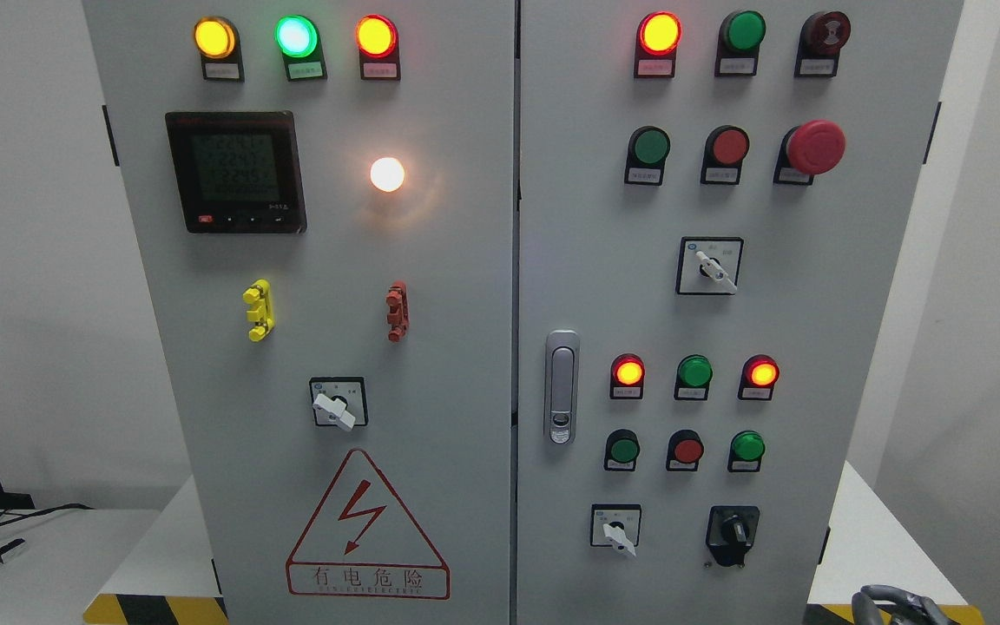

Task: Trip black knob to open circuit
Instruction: 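Raise the right hand up to the black rotary knob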

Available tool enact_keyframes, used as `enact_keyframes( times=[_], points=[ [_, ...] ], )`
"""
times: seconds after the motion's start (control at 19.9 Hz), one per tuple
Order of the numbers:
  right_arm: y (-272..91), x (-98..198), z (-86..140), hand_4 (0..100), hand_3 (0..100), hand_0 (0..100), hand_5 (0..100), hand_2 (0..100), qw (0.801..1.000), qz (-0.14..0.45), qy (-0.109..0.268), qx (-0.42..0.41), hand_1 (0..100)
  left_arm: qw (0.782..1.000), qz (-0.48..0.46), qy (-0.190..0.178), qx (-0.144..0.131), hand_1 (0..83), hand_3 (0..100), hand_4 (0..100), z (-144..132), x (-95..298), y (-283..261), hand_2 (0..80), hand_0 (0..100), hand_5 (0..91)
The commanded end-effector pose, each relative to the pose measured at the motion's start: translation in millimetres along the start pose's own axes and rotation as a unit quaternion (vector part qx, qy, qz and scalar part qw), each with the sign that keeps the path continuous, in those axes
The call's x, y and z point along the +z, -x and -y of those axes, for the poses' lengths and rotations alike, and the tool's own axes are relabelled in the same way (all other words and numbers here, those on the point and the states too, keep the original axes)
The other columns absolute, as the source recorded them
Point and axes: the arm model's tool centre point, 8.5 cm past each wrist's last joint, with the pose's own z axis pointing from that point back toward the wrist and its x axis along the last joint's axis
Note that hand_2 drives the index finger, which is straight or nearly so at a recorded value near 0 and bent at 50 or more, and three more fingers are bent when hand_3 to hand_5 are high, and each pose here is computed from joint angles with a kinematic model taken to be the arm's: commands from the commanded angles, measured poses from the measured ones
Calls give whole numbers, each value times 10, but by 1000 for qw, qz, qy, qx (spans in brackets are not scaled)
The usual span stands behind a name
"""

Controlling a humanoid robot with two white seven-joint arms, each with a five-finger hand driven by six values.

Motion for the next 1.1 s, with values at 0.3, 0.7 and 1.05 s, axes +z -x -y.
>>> enact_keyframes(
  times=[0.3,0.7,1.05],
  points=[
    [26,-132,-291,1000,1000,299,944,436,999,-6,-34,10,741,1000,1,3,-15,389,0,0,3,0,-2,0,120,0],
    [68,-204,-366,1000,1000,344,940,435,999,-13,-39,19,783,1000,1,3,-15,389,0,0,3,0,-2,0,120,0],
    [94,-219,-494,1000,1000,371,938,435,999,-17,-49,9,787,1000,1,3,-15,389,0,0,3,0,-2,0,120,0]
  ],
)
